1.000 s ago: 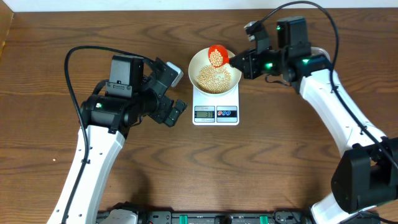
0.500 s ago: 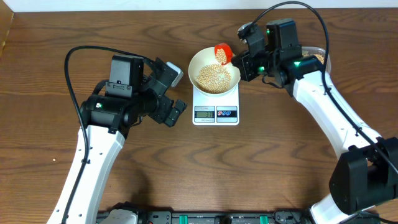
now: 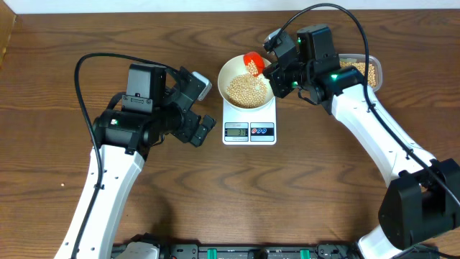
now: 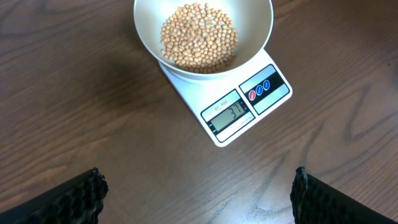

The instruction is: Scoop item into bowl and weigh 50g on scale

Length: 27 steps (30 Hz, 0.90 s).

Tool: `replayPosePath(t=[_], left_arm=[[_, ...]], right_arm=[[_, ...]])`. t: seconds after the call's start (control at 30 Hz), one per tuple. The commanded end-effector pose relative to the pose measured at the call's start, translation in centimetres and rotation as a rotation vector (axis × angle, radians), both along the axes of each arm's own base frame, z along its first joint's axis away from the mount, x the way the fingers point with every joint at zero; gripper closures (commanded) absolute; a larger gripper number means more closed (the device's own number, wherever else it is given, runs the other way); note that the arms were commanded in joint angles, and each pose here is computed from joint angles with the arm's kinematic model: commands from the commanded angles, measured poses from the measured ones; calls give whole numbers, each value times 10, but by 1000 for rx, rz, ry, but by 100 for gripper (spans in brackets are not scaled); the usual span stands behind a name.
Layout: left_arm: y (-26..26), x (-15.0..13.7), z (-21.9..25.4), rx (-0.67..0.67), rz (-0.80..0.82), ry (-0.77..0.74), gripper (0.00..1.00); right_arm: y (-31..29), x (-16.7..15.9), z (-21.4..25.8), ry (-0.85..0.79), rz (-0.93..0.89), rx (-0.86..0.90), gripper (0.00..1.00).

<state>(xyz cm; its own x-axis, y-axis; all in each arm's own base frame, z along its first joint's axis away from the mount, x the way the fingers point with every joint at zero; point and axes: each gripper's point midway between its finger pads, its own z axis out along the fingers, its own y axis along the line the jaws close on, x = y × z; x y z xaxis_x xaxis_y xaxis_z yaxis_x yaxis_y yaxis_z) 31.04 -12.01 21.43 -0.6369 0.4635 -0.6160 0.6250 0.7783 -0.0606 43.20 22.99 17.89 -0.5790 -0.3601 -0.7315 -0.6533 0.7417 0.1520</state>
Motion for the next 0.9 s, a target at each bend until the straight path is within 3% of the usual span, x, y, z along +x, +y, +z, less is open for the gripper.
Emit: replayPosePath(t=[0.0, 0.87], left_arm=[[0, 2, 5, 7, -9, -19, 4], [0, 2, 5, 8, -9, -19, 4]], right_arm=[[3, 6, 9, -38, 15, -5, 99], [0, 4, 17, 62, -6, 151, 99]])
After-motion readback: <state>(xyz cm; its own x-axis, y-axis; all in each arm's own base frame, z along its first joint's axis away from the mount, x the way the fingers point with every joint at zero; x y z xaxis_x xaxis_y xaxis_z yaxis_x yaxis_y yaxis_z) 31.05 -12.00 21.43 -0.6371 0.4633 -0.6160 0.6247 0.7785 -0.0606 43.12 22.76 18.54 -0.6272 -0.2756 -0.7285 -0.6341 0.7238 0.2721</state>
